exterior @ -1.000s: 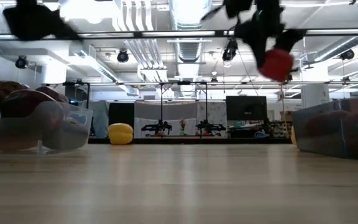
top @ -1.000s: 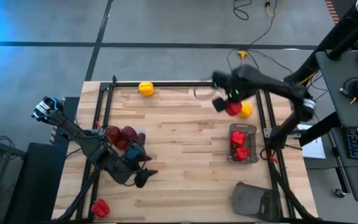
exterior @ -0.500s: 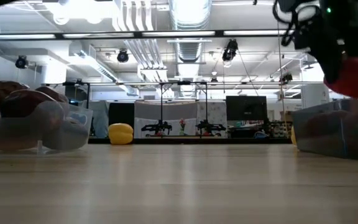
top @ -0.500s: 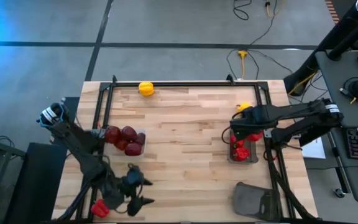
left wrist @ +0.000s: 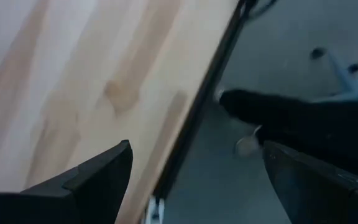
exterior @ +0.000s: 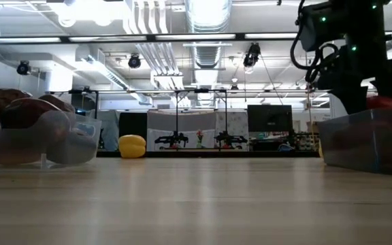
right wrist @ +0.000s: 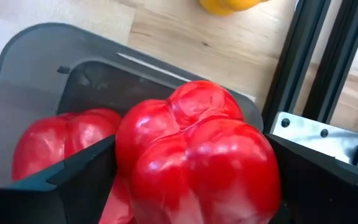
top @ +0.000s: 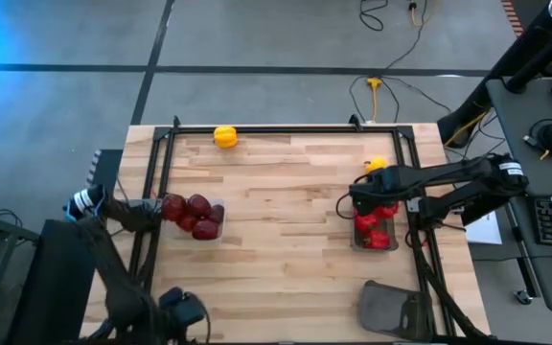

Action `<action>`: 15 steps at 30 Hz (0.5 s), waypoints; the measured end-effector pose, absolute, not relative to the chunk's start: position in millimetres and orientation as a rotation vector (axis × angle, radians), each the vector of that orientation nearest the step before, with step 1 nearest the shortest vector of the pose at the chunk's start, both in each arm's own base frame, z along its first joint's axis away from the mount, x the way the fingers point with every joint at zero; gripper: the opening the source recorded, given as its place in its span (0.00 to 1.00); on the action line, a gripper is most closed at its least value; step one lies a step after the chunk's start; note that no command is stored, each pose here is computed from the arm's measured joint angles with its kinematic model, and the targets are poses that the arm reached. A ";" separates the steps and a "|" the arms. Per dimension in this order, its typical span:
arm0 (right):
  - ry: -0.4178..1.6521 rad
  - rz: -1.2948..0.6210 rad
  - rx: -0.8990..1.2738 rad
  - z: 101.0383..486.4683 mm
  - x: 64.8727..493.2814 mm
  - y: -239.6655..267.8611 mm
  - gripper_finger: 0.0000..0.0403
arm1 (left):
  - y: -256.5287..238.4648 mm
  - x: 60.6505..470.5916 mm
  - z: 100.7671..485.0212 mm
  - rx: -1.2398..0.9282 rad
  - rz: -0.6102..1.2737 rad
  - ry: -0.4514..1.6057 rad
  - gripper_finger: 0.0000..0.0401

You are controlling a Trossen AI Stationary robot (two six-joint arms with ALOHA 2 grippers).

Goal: Sort produce into baskets
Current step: Put the red bell pepper in the top black bin

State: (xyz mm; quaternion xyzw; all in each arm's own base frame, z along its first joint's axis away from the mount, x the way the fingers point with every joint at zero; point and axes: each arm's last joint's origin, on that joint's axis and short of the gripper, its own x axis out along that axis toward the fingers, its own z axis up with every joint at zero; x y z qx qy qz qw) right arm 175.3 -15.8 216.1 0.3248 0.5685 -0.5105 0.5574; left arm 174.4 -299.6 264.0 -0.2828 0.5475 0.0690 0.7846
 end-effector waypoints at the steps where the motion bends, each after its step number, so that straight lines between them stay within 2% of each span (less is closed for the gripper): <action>1: 1.336 -1.201 0.771 217.5 175.8 -17.0 0.95 | -306.2 171.5 266.8 -0.595 0.154 1.200 0.85; 9: 1.256 -1.167 0.782 237.9 185.3 -19.9 0.99 | -330.2 154.0 277.9 -0.449 0.254 1.443 0.85; 15: 1.149 -1.058 0.767 272.6 200.6 -13.9 0.99 | -337.4 131.5 271.4 -0.429 0.297 1.599 0.85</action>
